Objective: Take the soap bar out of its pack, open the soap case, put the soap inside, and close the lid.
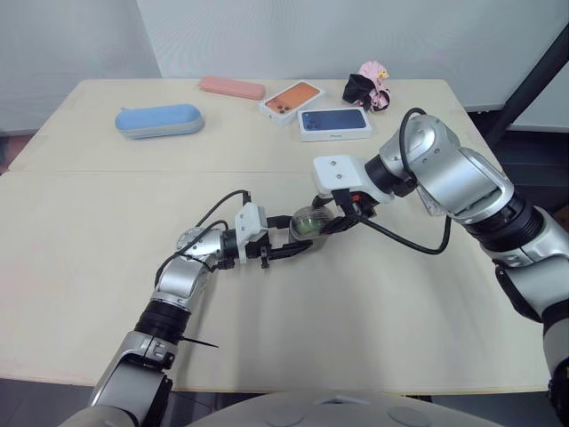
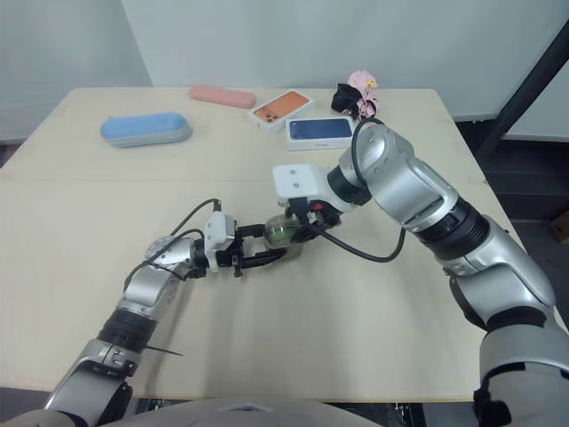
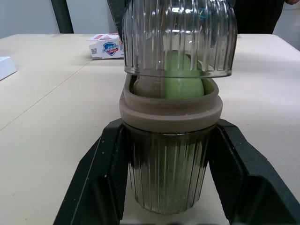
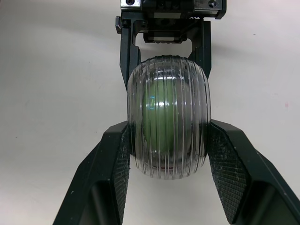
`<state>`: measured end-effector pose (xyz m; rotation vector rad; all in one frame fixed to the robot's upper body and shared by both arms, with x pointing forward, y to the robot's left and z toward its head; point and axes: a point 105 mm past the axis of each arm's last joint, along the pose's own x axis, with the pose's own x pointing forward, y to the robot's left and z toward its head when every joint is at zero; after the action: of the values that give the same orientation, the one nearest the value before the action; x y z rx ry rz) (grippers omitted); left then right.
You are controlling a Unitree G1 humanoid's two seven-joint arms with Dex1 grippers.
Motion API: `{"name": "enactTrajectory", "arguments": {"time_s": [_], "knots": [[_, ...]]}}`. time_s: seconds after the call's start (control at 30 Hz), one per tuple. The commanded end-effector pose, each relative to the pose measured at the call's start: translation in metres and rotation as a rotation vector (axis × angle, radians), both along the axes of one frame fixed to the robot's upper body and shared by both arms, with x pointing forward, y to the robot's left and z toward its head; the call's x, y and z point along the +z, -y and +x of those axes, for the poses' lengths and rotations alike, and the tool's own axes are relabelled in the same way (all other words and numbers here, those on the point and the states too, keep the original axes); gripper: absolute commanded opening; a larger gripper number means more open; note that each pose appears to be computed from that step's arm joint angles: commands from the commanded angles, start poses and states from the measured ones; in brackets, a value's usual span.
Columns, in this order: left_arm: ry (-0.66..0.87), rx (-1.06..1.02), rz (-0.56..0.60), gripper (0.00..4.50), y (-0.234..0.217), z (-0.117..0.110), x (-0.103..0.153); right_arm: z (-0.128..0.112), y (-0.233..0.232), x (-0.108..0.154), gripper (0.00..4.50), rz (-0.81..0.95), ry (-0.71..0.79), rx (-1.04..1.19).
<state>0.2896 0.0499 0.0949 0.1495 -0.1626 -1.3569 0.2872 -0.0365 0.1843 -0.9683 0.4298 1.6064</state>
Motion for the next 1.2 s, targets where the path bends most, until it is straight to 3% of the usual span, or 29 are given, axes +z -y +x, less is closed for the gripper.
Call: {"name": "enactTrajectory", "arguments": {"time_s": [0.03,0.5,0.53,0.7,1.0,1.2], "knots": [[0.041,0.010,-0.027,1.90,-0.001,0.002,0.011,0.000,-0.003,0.002,1.94,-0.009,0.030,0.015],[0.035,0.022,-0.017,1.90,-0.002,0.003,0.009,0.003,-0.004,-0.001,1.94,-0.006,0.026,0.004],[0.035,0.022,-0.017,1.90,-0.001,0.003,0.009,0.004,-0.004,-0.001,2.98,-0.005,0.030,0.003],[0.032,0.022,-0.015,1.90,-0.001,0.003,0.008,0.006,-0.005,0.000,4.43,0.005,0.045,0.001],[0.026,0.024,-0.007,1.90,-0.002,0.004,0.006,0.006,0.002,0.004,4.43,0.010,0.041,-0.006],[0.026,0.030,-0.005,1.90,-0.004,0.003,0.006,0.012,0.036,0.007,4.43,0.017,-0.009,-0.077]]}}
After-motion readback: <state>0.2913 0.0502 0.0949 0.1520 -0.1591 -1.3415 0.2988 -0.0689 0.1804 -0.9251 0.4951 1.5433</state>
